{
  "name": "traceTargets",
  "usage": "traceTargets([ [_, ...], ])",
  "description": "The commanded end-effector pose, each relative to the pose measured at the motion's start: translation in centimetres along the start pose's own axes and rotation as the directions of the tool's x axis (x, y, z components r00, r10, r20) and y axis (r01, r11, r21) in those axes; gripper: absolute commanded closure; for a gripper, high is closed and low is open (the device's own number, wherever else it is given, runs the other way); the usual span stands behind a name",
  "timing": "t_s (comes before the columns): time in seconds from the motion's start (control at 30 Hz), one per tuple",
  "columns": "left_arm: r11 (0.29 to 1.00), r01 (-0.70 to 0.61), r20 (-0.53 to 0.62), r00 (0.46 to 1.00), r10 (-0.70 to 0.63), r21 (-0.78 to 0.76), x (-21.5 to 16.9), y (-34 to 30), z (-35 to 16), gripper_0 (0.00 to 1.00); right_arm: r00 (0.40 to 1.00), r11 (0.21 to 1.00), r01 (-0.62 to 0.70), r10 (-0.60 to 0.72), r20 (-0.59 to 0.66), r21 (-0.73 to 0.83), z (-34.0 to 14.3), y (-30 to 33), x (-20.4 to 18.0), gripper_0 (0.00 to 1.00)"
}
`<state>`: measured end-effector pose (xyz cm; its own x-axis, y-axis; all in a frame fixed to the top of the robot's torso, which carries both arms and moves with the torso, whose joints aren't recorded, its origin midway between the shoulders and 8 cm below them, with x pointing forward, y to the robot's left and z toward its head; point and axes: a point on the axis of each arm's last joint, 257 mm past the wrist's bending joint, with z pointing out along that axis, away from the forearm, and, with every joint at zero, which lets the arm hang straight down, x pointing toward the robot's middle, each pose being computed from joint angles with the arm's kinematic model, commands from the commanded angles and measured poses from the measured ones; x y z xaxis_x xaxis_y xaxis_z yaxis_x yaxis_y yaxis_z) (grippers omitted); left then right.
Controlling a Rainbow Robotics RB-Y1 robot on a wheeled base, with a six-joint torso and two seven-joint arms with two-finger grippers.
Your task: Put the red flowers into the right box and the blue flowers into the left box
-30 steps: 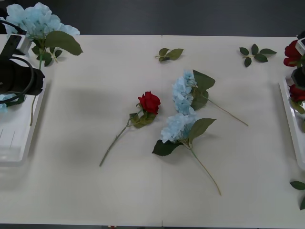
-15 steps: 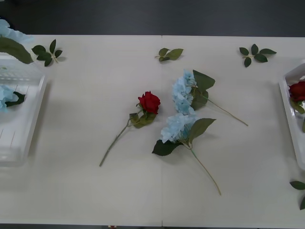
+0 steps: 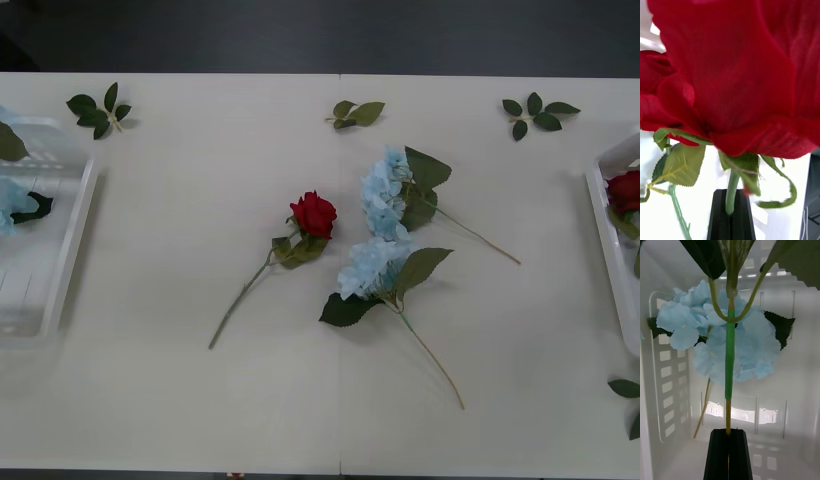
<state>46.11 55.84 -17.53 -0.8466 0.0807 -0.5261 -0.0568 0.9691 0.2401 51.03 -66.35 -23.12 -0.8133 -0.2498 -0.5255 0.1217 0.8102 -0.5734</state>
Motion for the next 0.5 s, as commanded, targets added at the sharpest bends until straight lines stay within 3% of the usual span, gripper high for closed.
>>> traceTargets([
  [0.03, 0.995, -0.066, 0.026, 0.997, 0.068, -0.068, -1.3, 2.1, 0.0, 1.0, 1.0, 1.0, -0.014, 0.014, 0.019, 0.007, 0.2, -0.4, -0.9, 0.83],
  [0.13, 0.991, -0.088, 0.019, 0.996, 0.091, -0.102, -1.2, 2.4, 0.8, 1.0, 0.999, 1.0, -0.009, 0.008, 0.031, 0.012, 0.4, -0.7, -0.9, 0.42],
  [0.2, 0.987, -0.1, 0.016, 0.995, 0.102, -0.122, -1.1, 2.6, 1.2, 1.0, 0.999, 1.0, 0.003, -0.003, 0.035, 0.011, 0.4, -0.5, -0.9, 0.25],
  [0.4, 0.981, -0.112, 0.032, 0.992, 0.118, -0.161, -1.2, 3.3, 2.6, 1.0, 0.996, 0.997, 0.071, -0.071, 0.063, -0.011, 0.0, 1.2, -2.2, 0.0],
  [0.5, 0.98, -0.113, 0.032, 0.992, 0.119, -0.164, -1.2, 3.4, 2.7, 1.0, 0.991, 0.994, 0.106, -0.104, 0.09, -0.018, -0.5, 1.8, -3.4, 0.0],
])
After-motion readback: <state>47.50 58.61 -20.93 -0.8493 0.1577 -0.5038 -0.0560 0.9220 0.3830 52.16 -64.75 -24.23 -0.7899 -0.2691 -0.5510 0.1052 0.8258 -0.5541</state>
